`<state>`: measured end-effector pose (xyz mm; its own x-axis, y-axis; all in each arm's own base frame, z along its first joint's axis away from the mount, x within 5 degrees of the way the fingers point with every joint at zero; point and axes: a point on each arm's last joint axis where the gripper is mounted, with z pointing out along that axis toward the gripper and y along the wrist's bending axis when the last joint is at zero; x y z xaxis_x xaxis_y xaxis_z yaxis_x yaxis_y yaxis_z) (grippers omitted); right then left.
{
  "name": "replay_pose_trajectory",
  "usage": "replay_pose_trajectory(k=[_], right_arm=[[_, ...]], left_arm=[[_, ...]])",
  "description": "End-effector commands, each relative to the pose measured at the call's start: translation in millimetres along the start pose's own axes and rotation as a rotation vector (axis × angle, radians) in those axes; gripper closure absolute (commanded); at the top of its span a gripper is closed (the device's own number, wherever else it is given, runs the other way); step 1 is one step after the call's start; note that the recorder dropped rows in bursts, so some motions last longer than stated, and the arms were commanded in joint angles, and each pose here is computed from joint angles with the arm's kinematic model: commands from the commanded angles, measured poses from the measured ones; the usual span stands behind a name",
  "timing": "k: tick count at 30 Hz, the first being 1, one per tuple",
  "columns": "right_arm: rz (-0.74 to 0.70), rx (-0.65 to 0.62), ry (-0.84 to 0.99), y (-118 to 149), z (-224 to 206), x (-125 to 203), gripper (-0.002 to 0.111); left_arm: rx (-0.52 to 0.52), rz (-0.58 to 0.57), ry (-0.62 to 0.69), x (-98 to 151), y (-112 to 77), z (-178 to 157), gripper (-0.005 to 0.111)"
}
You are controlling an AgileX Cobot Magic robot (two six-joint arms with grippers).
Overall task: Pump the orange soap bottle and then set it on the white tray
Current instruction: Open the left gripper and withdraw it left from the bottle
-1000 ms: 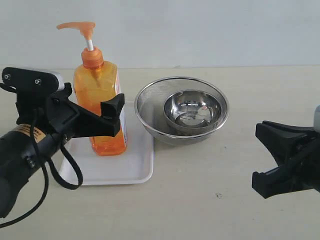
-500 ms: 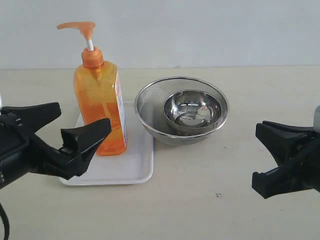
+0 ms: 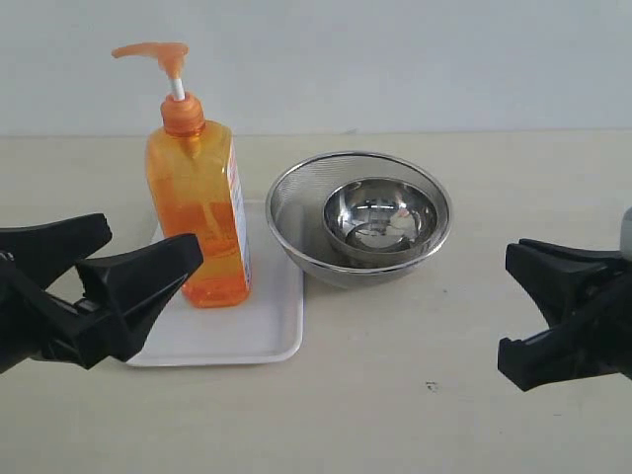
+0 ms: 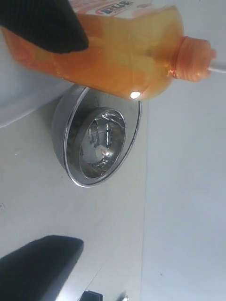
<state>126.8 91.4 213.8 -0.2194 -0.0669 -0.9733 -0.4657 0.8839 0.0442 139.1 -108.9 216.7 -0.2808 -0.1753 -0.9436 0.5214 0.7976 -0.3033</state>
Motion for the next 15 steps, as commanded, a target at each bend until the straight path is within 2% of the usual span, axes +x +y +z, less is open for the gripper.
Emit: replay_pose_trajectory(k=[1,4,5,6,9,12,15], right_arm=[[-0.002,0.002,-0.003,-0.8,-1.0,0.7,0.108],[-0.002,0.002,-0.003,-0.8,-1.0,0.7,0.108],[-0.002,0.002,-0.003,-0.8,-1.0,0.7,0.108],[-0.002,0.002,-0.003,-0.8,-1.0,0.7,0.108],[0.001,0.002,-0.003,-0.8,-1.0,0.7,0.108],[-0.001,0.002,-0.003,-0.8,-1.0,0.7,0.108],[-0.001,0.002,-0.003,-0.8,-1.0,0.7,0.108]], left_arm=[[0.004,-0.003,0.004,0.8,0.0,-1.5,0.008],[0.004,0.013,0.004,0.8,0.0,-1.4,0.008],[0.005,0.084,0.0,0.4,-0.1,-1.4,0.008],[0.005,0.092,-0.003,0.2,-0.2,-1.4,0.008],[0.011,0.08,-0.031,-2.7,-0.8,-2.0,0.008],[0.033,0.057,-0.125,-18.9,-3.8,-17.1,0.008],[-0.001,0.014,-0.146,-27.1,1.9,-30.6,0.008]])
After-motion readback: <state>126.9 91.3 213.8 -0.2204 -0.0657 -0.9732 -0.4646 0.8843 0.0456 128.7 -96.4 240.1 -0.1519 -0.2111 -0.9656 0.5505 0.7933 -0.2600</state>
